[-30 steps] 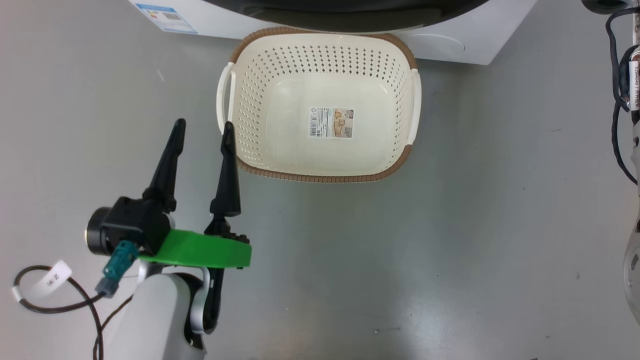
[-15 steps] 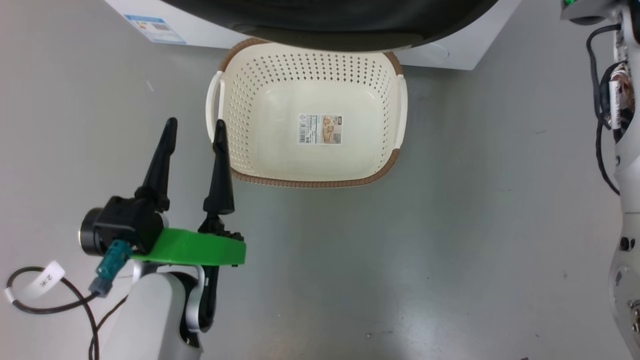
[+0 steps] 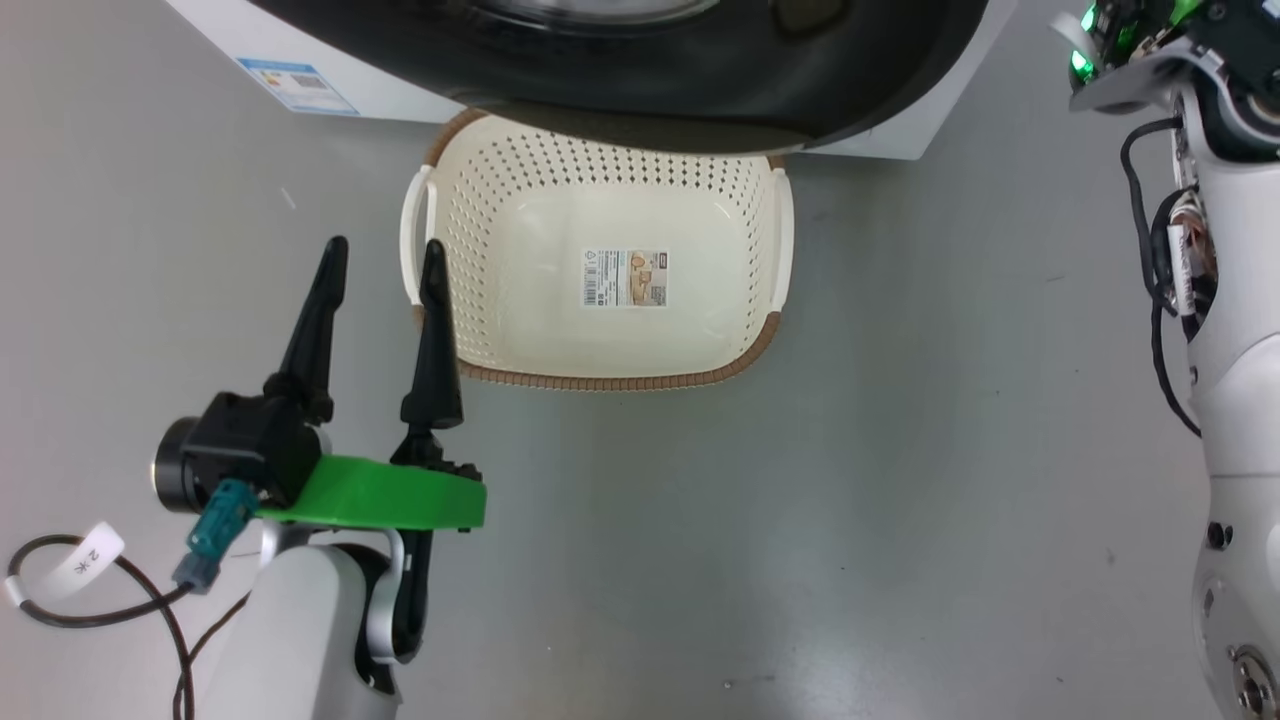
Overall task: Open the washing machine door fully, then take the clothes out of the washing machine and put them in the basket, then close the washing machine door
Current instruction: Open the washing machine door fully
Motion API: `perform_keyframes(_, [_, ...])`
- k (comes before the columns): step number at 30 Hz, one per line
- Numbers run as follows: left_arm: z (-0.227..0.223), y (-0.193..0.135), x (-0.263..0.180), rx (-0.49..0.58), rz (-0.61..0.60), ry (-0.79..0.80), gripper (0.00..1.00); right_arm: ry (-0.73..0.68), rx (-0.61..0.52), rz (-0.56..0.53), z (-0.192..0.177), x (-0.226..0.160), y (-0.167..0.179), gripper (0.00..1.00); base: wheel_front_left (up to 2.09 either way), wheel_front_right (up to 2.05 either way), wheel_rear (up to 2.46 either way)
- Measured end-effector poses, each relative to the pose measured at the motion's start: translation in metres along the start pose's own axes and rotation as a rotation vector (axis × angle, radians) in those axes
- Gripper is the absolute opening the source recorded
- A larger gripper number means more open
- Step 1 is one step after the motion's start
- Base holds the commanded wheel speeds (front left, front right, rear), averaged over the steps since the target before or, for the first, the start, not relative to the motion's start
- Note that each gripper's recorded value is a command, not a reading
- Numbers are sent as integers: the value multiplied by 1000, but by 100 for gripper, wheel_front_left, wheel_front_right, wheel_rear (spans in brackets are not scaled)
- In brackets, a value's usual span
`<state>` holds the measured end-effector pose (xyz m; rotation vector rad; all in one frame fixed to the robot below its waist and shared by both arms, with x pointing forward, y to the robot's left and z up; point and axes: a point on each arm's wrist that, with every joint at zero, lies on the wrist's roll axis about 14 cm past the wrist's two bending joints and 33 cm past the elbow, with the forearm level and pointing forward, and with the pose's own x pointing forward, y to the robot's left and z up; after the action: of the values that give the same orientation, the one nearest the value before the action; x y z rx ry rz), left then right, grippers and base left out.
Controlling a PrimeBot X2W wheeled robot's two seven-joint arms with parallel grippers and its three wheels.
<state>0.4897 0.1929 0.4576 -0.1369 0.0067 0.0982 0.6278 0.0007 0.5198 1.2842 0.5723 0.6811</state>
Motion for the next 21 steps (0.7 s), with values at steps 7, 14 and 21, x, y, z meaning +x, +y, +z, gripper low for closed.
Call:
perform_keyframes(7, [13,1,-4,4,3,-28,100,20,11,-2,-14,-8,3,0,0,0,0])
perform_keyframes(14, [28,2,-11,0,7,-57,100,45,22,-3,-31,-18,7,0,0,0,0])
perform_keyframes(21, [32,4,-21,-4,13,-60,100,72,27,4,-45,-26,14,0,0,0,0])
